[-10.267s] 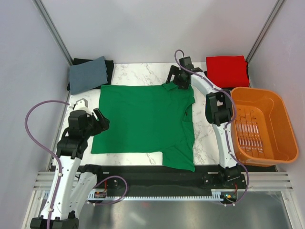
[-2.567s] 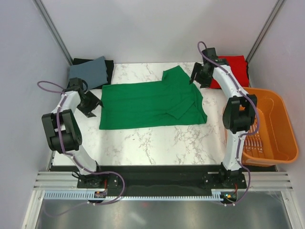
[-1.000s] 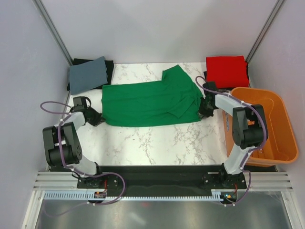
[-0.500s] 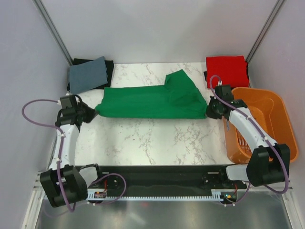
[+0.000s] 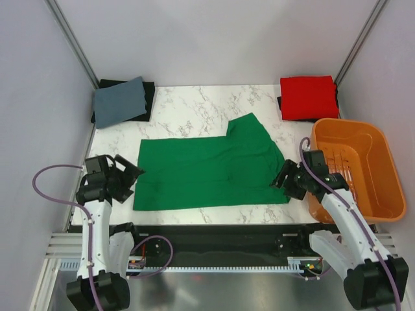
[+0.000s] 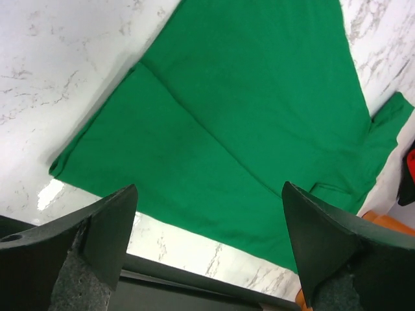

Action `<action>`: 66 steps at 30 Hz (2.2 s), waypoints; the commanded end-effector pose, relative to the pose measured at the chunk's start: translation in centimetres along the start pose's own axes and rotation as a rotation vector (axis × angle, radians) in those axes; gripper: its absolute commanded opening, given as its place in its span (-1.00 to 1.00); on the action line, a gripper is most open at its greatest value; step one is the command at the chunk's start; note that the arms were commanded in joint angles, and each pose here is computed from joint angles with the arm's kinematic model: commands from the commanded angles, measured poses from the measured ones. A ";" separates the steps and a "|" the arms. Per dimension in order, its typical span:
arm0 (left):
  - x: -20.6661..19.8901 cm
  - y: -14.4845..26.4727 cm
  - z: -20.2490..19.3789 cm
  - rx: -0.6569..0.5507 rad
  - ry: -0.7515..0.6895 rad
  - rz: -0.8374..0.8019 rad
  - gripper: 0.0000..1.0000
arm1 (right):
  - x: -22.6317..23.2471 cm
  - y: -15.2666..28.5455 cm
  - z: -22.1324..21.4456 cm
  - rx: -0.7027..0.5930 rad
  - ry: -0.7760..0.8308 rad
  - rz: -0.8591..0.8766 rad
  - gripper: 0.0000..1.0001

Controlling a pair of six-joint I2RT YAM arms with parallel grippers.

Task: Fold and stack the t-shirts
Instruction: Fold the tshirt

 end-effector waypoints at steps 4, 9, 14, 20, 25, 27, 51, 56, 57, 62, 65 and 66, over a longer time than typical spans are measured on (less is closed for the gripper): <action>-2.2 4.4 1.5 -0.076 -0.221 -0.055 0.99 | 3.4 5.3 1.9 -0.150 0.009 0.199 0.54; -3.5 4.9 2.8 -0.139 -0.387 -0.085 0.93 | 6.1 3.6 8.0 -0.151 0.113 0.106 0.55; -3.6 2.5 2.3 -0.089 -0.396 -0.165 0.86 | 10.0 0.6 15.4 -0.206 0.219 0.109 0.61; -2.8 1.2 2.7 -0.123 -0.358 -0.069 0.80 | 13.4 -6.0 24.0 -0.214 0.292 0.044 0.61; -2.8 0.9 2.5 -0.104 -0.364 -0.055 0.75 | 14.7 -12.7 28.5 -0.244 0.307 0.033 0.60; -2.8 0.8 2.6 -0.111 -0.360 -0.043 0.74 | 14.8 -15.6 29.7 -0.241 0.303 0.032 0.58; -5.3 -2.9 5.1 -0.155 -0.333 0.076 0.67 | 11.9 -24.9 27.7 -0.171 0.255 0.042 -0.27; -8.9 -7.0 8.9 -0.177 -0.351 0.116 0.68 | 11.9 -25.0 27.6 -0.164 0.264 0.044 -0.82; -9.4 -7.8 9.5 -0.176 -0.356 0.130 0.68 | 11.9 -25.0 27.6 -0.162 0.263 0.046 -0.96; -12.4 -13.4 12.6 -0.129 -0.381 0.172 0.53 | 13.1 -23.3 28.2 -0.178 0.247 0.102 -1.00; -13.1 -17.1 13.5 -0.096 -0.371 0.195 0.26 | 14.1 -21.2 28.6 -0.201 0.240 0.141 -1.00; -13.2 -17.8 13.8 -0.082 -0.369 0.194 0.13 | 14.4 -20.7 28.6 -0.208 0.246 0.150 -1.00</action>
Point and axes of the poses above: each gripper's point midway between its finger pads, its own y axis back along the fingers, its own x axis along the line the jaws close on, z = x × y, the point moved 10 cm from there along y, back along the fingers, and after that the axes turned 4 degrees about y, right-handed, at the moved point
